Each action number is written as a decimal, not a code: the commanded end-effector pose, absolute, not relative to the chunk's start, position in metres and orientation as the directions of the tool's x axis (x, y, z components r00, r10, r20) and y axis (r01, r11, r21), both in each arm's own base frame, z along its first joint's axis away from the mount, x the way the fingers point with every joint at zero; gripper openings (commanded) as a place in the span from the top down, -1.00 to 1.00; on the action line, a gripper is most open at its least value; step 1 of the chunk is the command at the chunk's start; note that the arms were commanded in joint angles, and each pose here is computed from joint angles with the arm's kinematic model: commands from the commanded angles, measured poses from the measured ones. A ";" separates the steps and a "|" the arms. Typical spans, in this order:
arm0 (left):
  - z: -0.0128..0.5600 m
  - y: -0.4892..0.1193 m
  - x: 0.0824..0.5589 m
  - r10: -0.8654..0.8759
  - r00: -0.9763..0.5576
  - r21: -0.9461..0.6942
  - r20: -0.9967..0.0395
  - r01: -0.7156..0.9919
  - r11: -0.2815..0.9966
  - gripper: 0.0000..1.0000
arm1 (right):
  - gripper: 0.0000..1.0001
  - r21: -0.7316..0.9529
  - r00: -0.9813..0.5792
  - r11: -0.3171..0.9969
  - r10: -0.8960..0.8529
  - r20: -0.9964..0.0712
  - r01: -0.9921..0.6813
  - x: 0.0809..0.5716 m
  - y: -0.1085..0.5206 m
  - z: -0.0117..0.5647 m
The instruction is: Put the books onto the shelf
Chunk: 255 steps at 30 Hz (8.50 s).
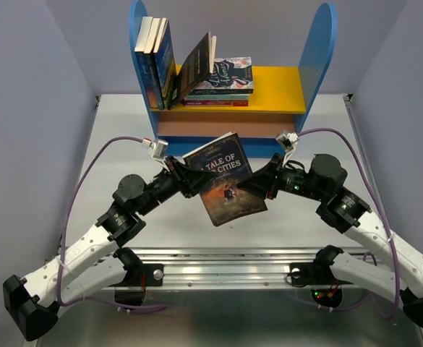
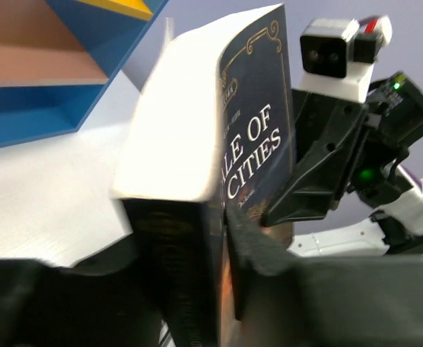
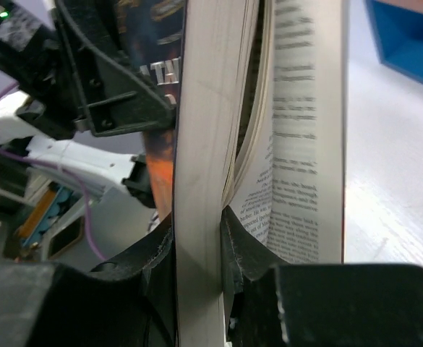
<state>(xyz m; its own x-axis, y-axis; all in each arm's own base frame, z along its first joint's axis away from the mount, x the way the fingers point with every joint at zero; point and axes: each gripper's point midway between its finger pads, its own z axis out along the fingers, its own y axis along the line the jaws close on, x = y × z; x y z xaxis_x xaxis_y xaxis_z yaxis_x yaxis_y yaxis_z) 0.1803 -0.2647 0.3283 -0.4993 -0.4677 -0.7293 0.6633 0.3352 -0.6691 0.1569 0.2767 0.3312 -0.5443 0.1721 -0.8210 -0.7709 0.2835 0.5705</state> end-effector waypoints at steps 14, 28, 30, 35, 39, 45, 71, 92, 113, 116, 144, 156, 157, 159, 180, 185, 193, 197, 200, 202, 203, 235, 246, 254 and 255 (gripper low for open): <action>0.410 -0.256 0.199 -0.552 -0.267 -0.529 -0.790 0.752 0.394 1.00 | -1.00 0.522 -0.333 0.641 0.402 -0.853 -0.562 0.229 0.226 0.354; 0.584 -0.276 0.243 -0.557 0.096 -0.266 -0.825 0.803 0.533 1.00 | -1.00 0.380 -0.115 0.918 0.392 -0.913 0.115 0.274 0.097 0.306; 0.599 -0.280 0.257 -0.552 0.163 -0.234 -0.818 0.782 0.578 1.00 | -1.00 0.370 -0.110 0.922 0.382 -0.917 0.113 0.272 0.094 0.308; 0.615 -0.288 0.308 -0.485 0.287 -0.197 -0.826 0.659 0.726 1.00 | -1.00 0.385 -0.093 0.915 0.397 -0.913 0.120 0.268 0.089 0.309; 0.645 -0.273 0.337 -0.423 0.416 -0.177 -0.805 0.511 0.841 1.00 | -1.00 0.370 -0.099 0.922 0.381 -0.919 0.116 0.269 0.089 0.308; 0.639 -0.267 0.383 -0.242 0.474 -0.116 -0.846 0.280 0.953 1.00 | -1.00 0.367 -0.131 0.926 0.376 -0.917 0.093 0.270 0.097 0.301; 0.634 -0.117 0.384 -0.113 0.538 -0.198 -0.836 -0.103 0.975 1.00 | -1.00 0.317 -0.165 0.945 0.327 -0.931 0.080 0.276 0.105 0.296; 0.541 -0.128 0.432 -0.071 0.435 -0.159 -0.898 -0.170 0.973 1.00 | -1.00 0.316 -0.208 0.947 0.320 -0.924 0.054 0.277 0.114 0.281; 0.512 -0.124 0.453 -0.095 0.439 -0.185 -0.893 -0.168 0.968 0.71 | -1.00 0.334 -0.200 0.942 0.335 -0.921 0.043 0.269 0.110 0.280; 0.505 -0.128 0.456 -0.082 0.427 -0.161 -0.901 -0.153 0.975 0.50 | -1.00 0.337 -0.195 0.940 0.339 -0.920 0.045 0.268 0.108 0.281; 0.583 -0.140 0.374 -0.270 0.557 -0.188 -0.785 0.201 0.961 -0.68 | -1.00 0.322 -0.265 0.946 0.305 -0.915 -0.025 0.273 0.131 0.269; 0.597 -0.119 0.303 -0.398 0.489 -0.262 -0.776 0.323 0.909 -0.98 | -1.00 0.327 -0.279 0.944 0.300 -0.912 -0.053 0.279 0.143 0.278; 0.581 -0.114 0.304 -0.414 0.437 -0.306 -0.798 0.298 0.904 -0.98 | -1.00 0.315 -0.281 0.948 0.293 -0.914 -0.035 0.285 0.144 0.278; 0.560 -0.105 0.306 -0.441 0.391 -0.371 -0.808 0.244 0.896 -0.98 | -1.00 0.352 -0.235 0.936 0.335 -0.912 -0.031 0.294 0.148 0.310; 0.474 0.001 0.341 -0.456 0.286 -0.513 -0.843 -0.170 0.842 -0.98 | -0.34 0.083 -0.156 0.996 0.085 -0.984 0.014 0.471 0.147 0.411; 0.459 0.028 0.375 -0.465 0.227 -0.513 -0.856 -0.253 0.821 -0.98 | 0.40 0.028 -0.186 0.999 0.021 -0.982 -0.033 0.493 0.159 0.395; 0.435 0.042 0.440 -0.472 0.105 -0.484 -0.875 -0.215 0.849 -0.98 | 0.45 0.014 -0.191 0.995 -0.005 -0.982 -0.102 0.523 0.142 0.391; 0.428 0.043 0.460 -0.467 0.075 -0.472 -0.881 -0.219 0.854 -0.98 | 0.48 -0.003 -0.199 0.958 -0.063 -0.978 -0.286 0.534 0.164 0.380; 0.421 0.038 0.475 -0.435 0.044 -0.435 -0.899 -0.181 0.882 -0.98 | 0.51 0.003 -0.206 0.882 -0.106 -0.973 -0.472 0.532 0.198 0.365; 0.413 0.039 0.484 -0.433 0.031 -0.431 -0.901 -0.188 0.883 -0.98 | 0.53 0.010 -0.225 0.876 -0.112 -0.968 -0.482 0.538 0.202 0.352; 0.413 0.040 0.484 -0.430 0.031 -0.427 -0.902 -0.193 0.883 -0.98 | 0.53 0.006 -0.221 0.878 -0.114 -0.969 -0.478 0.538 0.201 0.354; 0.324 -0.020 0.541 -0.442 -0.205 -0.435 -0.873 -0.078 0.897 -0.98 | 0.58 0.057 -0.344 0.751 -0.233 -0.910 -0.658 0.523 0.265 0.269; 0.323 -0.040 0.542 -0.431 -0.219 -0.431 -0.875 -0.053 0.901 -0.98 | 0.61 0.075 -0.341 0.718 -0.234 -0.911 -0.692 0.502 0.320 0.275; 0.319 -0.044 0.548 -0.428 -0.232 -0.430 -0.873 -0.045 0.902 -0.98 | 0.61 0.084 -0.312 0.692 -0.210 -0.927 -0.717 0.494 0.348 0.288; 0.320 -0.046 0.548 -0.428 -0.232 -0.431 -0.873 -0.042 0.902 -0.98 | 0.61 0.086 -0.312 0.688 -0.210 -0.927 -0.721 0.494 0.349 0.287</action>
<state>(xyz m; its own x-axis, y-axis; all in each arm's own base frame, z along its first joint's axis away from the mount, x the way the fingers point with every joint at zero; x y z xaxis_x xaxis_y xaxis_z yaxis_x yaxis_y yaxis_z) 0.5441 -0.0006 0.2933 -0.2346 -0.4402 -0.8667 -0.1839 0.8956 -0.4051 0.5433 0.2528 0.3117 -0.2691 -0.1873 -0.9447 -0.5128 0.8582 -0.0241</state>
